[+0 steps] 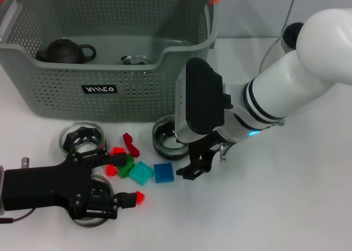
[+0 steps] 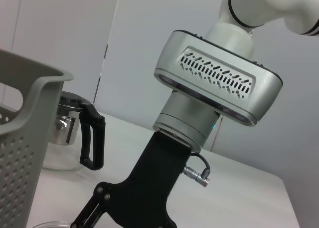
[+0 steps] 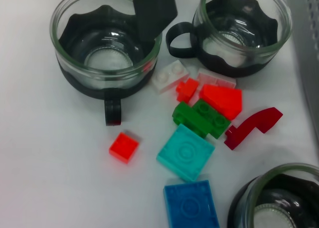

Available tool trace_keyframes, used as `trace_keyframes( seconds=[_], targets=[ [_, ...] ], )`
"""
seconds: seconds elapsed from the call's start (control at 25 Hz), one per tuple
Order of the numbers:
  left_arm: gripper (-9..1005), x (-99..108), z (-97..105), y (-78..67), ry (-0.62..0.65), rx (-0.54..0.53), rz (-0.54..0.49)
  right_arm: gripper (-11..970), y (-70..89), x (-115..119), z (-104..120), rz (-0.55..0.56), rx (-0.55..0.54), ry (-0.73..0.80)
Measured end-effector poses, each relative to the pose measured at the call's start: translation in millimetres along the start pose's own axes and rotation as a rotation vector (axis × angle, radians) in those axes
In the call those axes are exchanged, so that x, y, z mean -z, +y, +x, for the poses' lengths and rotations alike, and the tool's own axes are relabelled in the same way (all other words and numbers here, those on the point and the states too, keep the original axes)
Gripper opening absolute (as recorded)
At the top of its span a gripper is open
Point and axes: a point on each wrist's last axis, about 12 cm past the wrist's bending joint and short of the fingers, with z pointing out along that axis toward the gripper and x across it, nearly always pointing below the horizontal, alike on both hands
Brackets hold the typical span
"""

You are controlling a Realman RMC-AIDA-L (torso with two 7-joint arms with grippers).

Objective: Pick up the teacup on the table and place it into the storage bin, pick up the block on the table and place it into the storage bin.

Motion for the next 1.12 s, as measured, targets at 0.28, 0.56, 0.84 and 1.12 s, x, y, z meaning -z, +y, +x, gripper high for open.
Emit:
trace_keyframes(
  seconds=[0.28,0.56,0.84,1.12],
  targets=[
    [937,1,1,-0.8,-0.001,-0.002,-0.002,755,2.3,-3,1,0.006,-0.014,0.024],
    [937,2,3,-1.9,-0.005,0.001,-0.009,522,6.0,-3,-5,0.002,0.002,0.039],
    [936,5,5,-3.8,-0.012,0.0,-0.018,270,6.6,0,-9,-0.022,-0.02,0.056],
    [936,6,7,-5.6,-0.023,-0.001,-0.019,122,5.8,5,-10,-0.032,-0.04,0.061]
  ],
)
